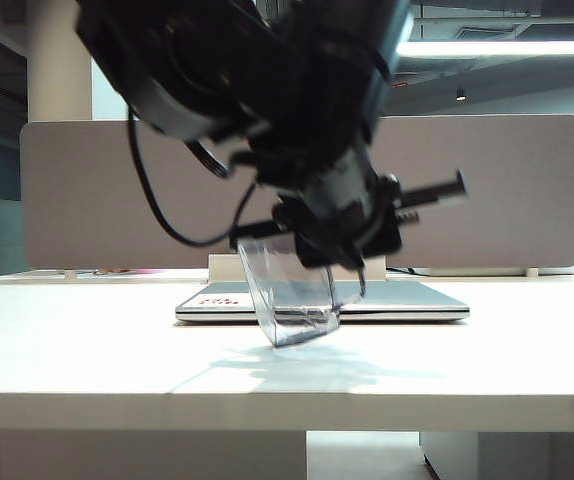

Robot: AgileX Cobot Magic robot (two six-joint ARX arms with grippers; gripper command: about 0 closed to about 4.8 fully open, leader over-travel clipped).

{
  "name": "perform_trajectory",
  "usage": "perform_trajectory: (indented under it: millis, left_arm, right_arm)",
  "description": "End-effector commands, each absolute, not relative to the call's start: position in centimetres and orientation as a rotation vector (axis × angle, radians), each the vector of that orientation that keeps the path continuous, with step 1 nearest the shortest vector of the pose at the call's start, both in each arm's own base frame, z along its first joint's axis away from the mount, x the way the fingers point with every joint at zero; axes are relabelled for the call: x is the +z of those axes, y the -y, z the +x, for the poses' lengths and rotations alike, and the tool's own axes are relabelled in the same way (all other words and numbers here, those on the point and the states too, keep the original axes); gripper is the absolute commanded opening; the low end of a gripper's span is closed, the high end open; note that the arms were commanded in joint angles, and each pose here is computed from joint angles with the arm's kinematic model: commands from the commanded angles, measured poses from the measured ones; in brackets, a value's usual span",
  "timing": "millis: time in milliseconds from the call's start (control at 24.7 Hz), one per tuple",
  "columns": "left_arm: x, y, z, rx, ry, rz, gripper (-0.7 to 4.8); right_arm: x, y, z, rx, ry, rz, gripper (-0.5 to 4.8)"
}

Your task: Pick up the water cup and place it on the side of the laptop close to you.

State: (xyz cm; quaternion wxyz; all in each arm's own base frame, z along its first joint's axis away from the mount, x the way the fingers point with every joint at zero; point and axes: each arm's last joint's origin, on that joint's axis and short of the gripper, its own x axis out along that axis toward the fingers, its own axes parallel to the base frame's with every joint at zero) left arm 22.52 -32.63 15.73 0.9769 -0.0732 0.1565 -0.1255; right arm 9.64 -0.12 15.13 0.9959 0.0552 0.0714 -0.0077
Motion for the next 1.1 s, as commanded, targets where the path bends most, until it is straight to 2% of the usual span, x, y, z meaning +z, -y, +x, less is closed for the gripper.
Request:
perform_trajectory:
  millis: [41,324,487,811,973,1095]
  left_arm:
    - [15.2,34.0,22.6,-0.255,-0.317,-0.136,-0.06]
    - [14.6,34.7,22.0,-0.28,-0.336,-0.115,-0.01]
    - [14.3,34.9,21.8,-0.287,-0.343,-0.108,0.64]
    - [13.8,35.1,21.8,-0.288,-0.343,-0.106,0.68]
    - [13.8,35.1,21.8,-0.294,-0.338,-0.088,1.23]
    - [14.0,35.1,21.8,-0.296,-0.333,-0.082,1.26]
  right_arm:
    - [15.0,0.0,9.7,0.008,-0.138,0.116,-0.06]
    - [15.0,0.0,9.7,0.028,-0.14,0.117,-0.06]
    - [15.0,0.0,9.7,0.033,-0.14,0.117,-0.06]
    - [15.0,-0.1,9.7,0.061,-0.141,0.119,-0.06]
    - [15.0,-0.1,9.7,0.061,-0.141,0.119,-0.06]
    - [15.0,-0.1,9.7,0.061,-0.141,0.119,-0.06]
